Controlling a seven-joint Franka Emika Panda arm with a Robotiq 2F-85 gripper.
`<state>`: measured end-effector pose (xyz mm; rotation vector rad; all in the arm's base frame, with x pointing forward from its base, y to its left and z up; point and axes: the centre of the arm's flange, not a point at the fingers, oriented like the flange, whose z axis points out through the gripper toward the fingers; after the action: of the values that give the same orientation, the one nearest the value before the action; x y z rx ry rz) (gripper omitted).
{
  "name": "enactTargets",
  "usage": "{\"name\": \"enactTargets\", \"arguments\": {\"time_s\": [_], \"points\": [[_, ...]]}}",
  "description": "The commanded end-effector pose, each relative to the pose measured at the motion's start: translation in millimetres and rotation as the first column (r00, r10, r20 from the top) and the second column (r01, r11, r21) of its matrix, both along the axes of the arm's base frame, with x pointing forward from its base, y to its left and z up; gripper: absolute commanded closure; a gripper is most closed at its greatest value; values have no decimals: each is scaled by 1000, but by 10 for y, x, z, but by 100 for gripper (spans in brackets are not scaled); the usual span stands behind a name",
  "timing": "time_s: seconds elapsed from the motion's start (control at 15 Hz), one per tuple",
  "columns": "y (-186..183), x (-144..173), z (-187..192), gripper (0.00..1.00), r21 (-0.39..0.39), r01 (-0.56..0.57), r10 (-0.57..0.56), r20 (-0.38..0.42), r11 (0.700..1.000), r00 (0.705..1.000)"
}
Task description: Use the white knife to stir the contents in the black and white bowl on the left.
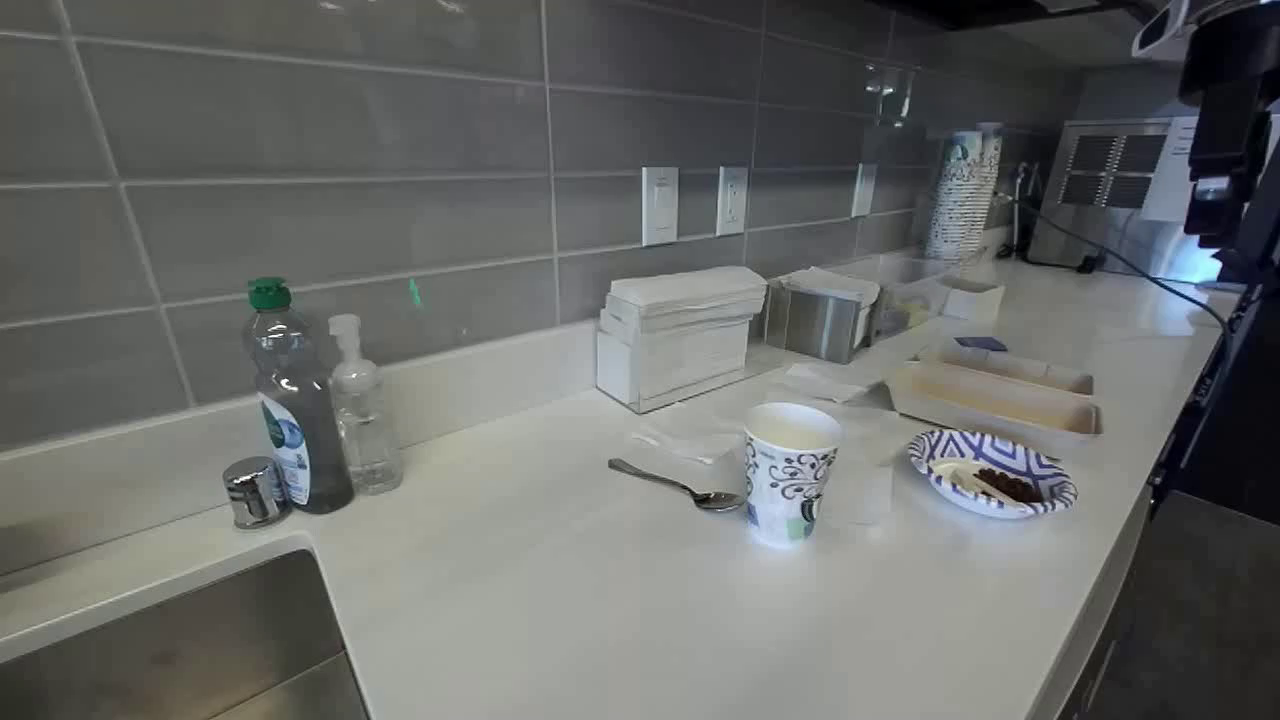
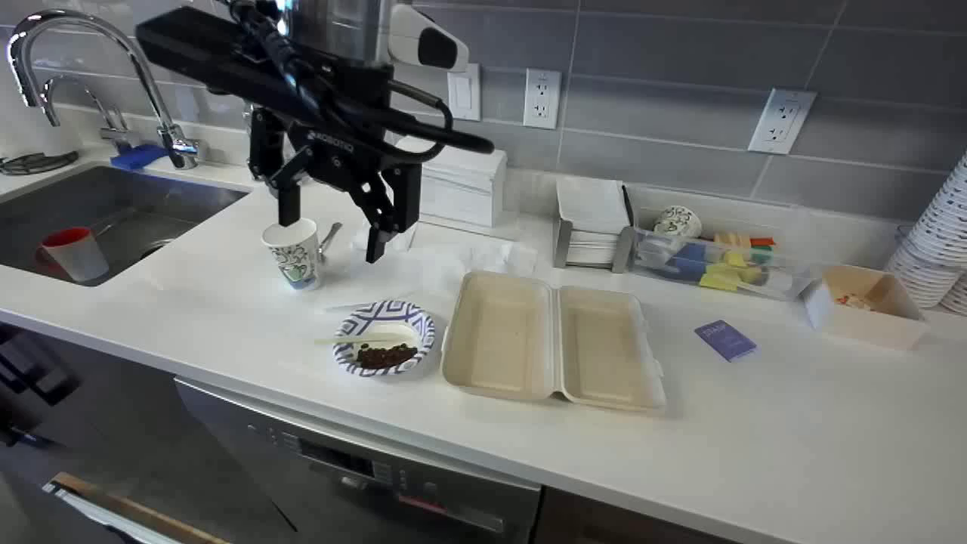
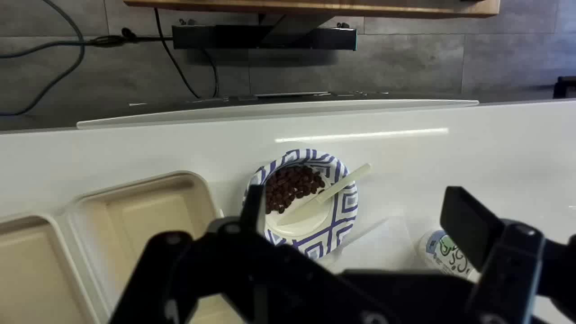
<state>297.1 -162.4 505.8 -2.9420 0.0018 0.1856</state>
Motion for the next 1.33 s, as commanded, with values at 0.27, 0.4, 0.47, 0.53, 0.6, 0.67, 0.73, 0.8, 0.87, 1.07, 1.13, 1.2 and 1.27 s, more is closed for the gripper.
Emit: {"name": "enactTargets", "arguments": {"time_s": [0.27,0.4,0.47,0.53,0.6,0.67,0.73,0.8,0.87,1.07,1.13,1.2,1.27], "points": [[0,0,0,0,0,0,0,0,1000,1000],[0,0,0,0,0,0,0,0,1000,1000],[87,45,-25,0,-5,20,-20,-45,1000,999],[247,112,-67,0,-27,12,-14,-77,1000,997],[399,170,-103,0,-53,8,-13,-103,999,995],[624,249,-166,0,-90,2,-14,-138,996,990],[829,329,-231,0,-133,16,-40,-176,991,984],[1010,397,-300,0,-176,22,-57,-197,984,979],[1192,459,-397,0,-231,41,-89,-202,972,975],[1581,516,-702,0,-371,77,-177,-244,926,954],[1656,516,-795,0,-412,93,-212,-254,906,944],[1709,495,-909,0,-452,108,-249,-264,886,932],[1740,476,-1011,0,-494,123,-284,-267,861,921]]}}
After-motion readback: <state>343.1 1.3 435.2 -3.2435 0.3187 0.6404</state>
